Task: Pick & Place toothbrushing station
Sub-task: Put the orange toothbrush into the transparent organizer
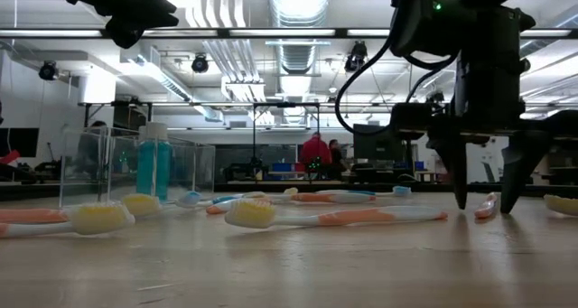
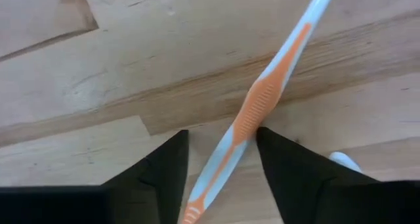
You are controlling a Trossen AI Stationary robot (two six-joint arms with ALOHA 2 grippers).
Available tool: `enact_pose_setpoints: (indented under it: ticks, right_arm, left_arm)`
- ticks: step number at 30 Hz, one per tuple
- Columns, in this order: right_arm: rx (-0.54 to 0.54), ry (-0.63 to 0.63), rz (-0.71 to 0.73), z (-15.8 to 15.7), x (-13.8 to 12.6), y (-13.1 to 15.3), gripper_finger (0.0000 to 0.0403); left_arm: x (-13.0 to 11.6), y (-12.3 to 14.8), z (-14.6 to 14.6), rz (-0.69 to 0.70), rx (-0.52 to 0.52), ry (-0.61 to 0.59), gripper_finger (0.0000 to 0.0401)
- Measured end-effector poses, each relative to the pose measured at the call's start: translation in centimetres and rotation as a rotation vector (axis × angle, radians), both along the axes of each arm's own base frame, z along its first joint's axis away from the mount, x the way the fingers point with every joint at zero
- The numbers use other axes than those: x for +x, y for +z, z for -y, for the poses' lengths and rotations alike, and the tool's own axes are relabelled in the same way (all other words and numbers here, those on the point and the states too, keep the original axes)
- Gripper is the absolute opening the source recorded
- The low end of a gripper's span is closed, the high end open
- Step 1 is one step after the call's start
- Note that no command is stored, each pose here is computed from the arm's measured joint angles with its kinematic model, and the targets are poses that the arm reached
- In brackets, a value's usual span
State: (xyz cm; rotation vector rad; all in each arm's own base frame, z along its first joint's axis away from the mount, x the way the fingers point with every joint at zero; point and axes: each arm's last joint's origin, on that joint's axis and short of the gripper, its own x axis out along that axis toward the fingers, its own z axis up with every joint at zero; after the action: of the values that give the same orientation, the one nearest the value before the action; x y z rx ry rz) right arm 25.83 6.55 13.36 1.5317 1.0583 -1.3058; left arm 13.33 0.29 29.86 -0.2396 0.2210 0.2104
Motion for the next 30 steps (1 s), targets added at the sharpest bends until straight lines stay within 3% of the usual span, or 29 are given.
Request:
enact_pose_setpoints:
  ticks: [9, 14, 22, 30]
  right_arm:
    - [-0.024, 0.118, -0.017, 0.0, -0.3, 0.0, 0.0026]
    - [-0.06, 0.157, 0.013, 0.1, -0.4, 0.4, 0.0024]
    - [-0.228, 0.317, 0.113, 0.7, -0.7, 2.3, 0.0022]
    - [-0.403, 0.482, 0.34, 1.0, -0.2, 5.4, 0.0022]
  left_arm:
    - [0.0, 0.0, 0.0, 0.0, -0.001, 0.001, 0.0126]
    - [0.0, 0.0, 0.0, 0.005, -0.025, 0.007, 0.0126]
    - [0.0, 0.0, 0.0, 0.008, -0.039, 0.01, 0.0126]
    - [0.2, 0.3, 0.0, 0.068, -0.184, 0.043, 0.0126]
